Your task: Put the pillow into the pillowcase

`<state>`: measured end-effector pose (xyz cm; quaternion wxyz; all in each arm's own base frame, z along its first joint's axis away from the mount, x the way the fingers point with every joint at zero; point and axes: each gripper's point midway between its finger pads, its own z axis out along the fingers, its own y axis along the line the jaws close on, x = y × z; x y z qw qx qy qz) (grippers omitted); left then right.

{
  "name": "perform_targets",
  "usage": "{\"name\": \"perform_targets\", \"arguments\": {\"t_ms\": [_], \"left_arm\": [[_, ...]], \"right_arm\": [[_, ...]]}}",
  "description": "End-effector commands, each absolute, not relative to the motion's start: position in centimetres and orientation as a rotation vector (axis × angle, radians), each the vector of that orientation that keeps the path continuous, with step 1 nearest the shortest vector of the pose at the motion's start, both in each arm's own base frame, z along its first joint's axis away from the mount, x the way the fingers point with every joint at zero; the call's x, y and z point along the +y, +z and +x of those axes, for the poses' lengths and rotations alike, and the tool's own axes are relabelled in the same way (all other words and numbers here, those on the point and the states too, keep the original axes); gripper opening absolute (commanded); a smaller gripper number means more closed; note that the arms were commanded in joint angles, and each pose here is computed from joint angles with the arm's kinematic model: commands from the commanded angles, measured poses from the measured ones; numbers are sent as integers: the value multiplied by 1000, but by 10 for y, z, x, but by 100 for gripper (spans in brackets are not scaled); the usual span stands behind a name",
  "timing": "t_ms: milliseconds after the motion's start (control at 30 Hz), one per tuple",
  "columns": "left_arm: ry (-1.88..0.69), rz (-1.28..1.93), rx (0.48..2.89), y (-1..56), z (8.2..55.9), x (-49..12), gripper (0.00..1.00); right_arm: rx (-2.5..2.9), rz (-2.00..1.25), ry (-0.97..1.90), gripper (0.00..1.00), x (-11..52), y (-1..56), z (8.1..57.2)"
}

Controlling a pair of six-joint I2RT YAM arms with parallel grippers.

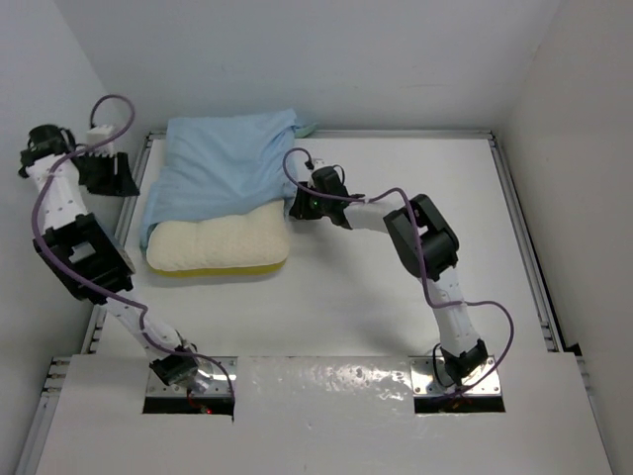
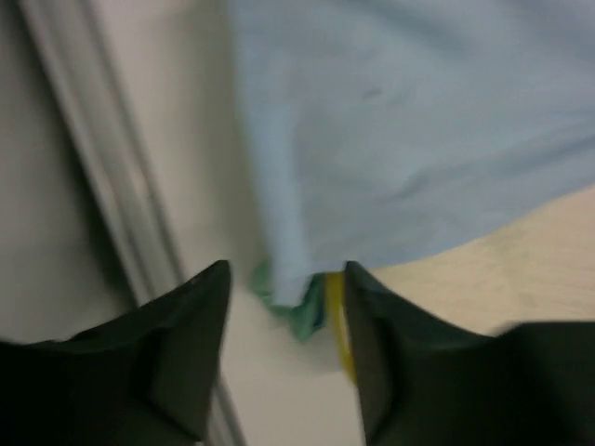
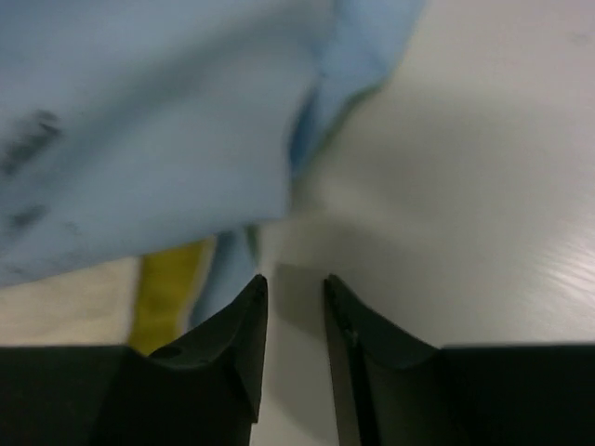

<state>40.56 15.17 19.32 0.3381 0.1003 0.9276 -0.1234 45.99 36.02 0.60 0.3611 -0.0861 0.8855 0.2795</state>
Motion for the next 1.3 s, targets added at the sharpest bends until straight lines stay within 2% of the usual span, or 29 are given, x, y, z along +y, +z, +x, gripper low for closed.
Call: {"name": "perform_targets", "arguments": {"t_ms": [0,33,100,200,367,433,533,567,600,633,667,700,733,767,800,933,1000,1033,1067,1267], "left_arm": [[-201,135,2550,140,379,205,54],[-138,139,2569,130,377,215,57],[-133,143,2620,102,365,214,65],[-105,123,2659,74,360,221,68],[-313,135,2680,42,363,203,72],[-464,185,2644,39,361,183,75],[-597,250,2590,32,357,161,76],[-625,246,2596,25,352,154,77],[-610,236,2590,16,356,157,76],[-625,214,2600,8,354,155,73],[-638,195,2602,5,355,155,55],[-681,183,2608,-4,355,152,42],[-739,174,2583,1,358,147,31],[-767,198,2568,3,359,144,8],[-821,192,2553,7,359,139,0],[-891,305,2457,43,355,126,0],[-985,355,2364,85,351,110,0],[-979,334,2349,97,353,109,0],[-932,364,2305,120,353,105,0],[-738,523,2163,203,348,84,0]], "right_arm": [[2269,-213,814,34,384,17,462],[2257,-233,841,39,392,17,459],[2260,-269,874,44,405,8,452],[2295,-279,874,49,419,-10,443],[2350,-207,888,62,425,-31,441],[2351,-163,891,62,426,-35,443],[2327,-112,956,53,437,-32,450],[2323,-106,975,38,441,-36,451],[2298,-83,1008,30,447,-32,454],[2294,-68,1021,22,450,-32,454],[2289,-59,1027,15,451,-33,456],[2285,-49,1035,2,452,-32,457],[2287,-50,1035,0,451,-33,456],[2282,-69,1025,0,448,-31,454],[2278,-80,1017,0,445,-29,453],[2167,-94,1035,0,409,21,436],[2098,-100,1063,0,392,53,430],[2092,-123,1085,0,383,56,414],[1996,-148,1130,0,379,106,409],[1787,-234,1274,0,357,219,358]]}}
